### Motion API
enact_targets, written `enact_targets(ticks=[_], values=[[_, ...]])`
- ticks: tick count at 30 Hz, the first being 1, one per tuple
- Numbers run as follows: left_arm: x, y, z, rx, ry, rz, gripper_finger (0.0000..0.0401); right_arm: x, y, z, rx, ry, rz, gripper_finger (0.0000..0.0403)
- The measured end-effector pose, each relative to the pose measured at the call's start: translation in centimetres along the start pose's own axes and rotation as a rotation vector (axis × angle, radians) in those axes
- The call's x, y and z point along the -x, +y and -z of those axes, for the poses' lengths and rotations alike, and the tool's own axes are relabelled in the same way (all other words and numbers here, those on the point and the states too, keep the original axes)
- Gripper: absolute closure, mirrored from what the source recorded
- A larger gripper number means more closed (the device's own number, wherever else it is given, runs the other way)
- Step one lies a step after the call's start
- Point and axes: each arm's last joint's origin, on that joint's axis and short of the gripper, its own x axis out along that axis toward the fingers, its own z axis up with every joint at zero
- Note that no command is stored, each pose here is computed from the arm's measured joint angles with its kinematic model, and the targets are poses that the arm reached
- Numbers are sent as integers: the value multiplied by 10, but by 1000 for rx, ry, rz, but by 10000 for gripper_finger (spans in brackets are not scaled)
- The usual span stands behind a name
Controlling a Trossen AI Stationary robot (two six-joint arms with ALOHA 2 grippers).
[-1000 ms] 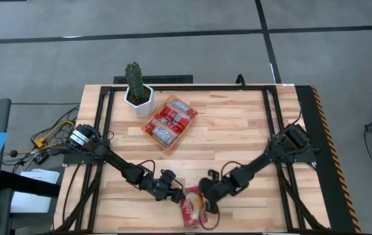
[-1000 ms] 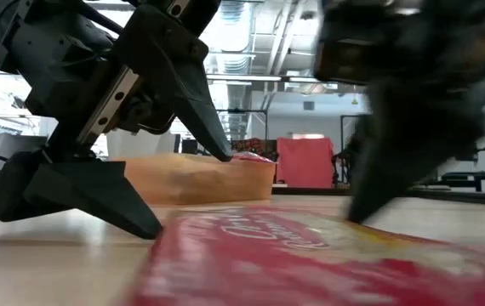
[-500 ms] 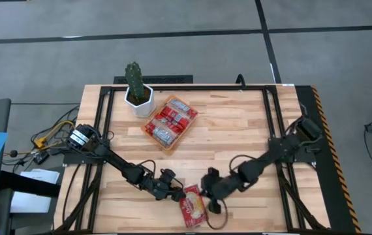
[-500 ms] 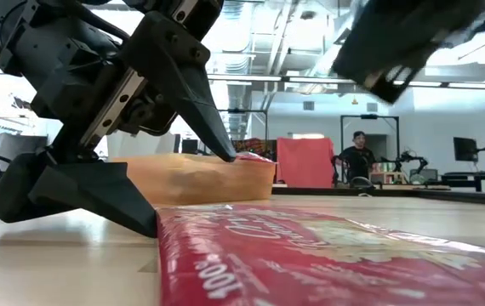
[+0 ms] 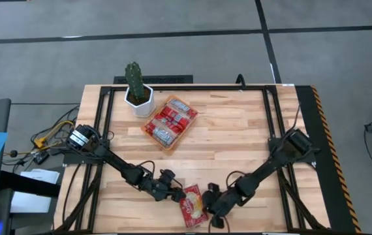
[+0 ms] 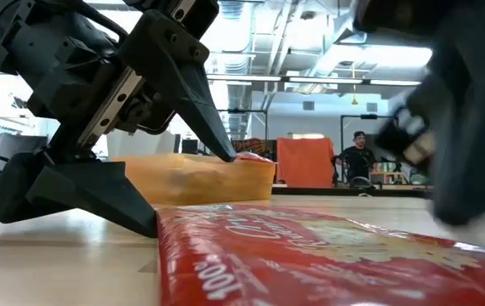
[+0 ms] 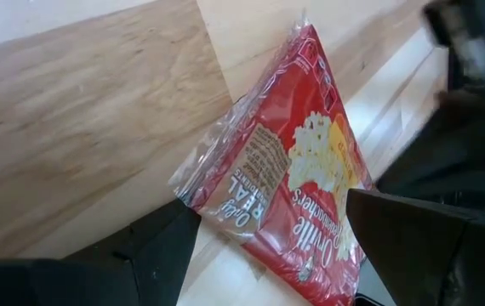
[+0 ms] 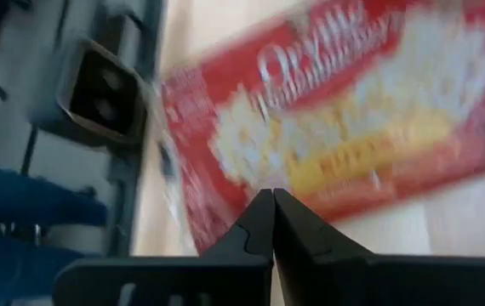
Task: Sort popcorn bags into baskets
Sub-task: Put the popcorn bag into the orange bin
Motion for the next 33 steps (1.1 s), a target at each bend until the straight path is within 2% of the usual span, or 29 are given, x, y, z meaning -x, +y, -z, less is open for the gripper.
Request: enact_targets(ticks=[7,15,23,27,33], values=[[0,0,0,10,-1,1,106,-22,-10,-2,8,-9,-77,391],[0,0,-1,24,-10,6,106,-25,-46,-29,18,-45,-25,377],[-1,0,-3,47,-41,7,109,-25,-65,-43,5,-69,-3,390],[-1,0,-4,72,-63,3,143,-17,-60,-47,8,-77,-8,382],[0,9,-5,153,-91,-76,249,16,-40,-52,45,-67,8,374]])
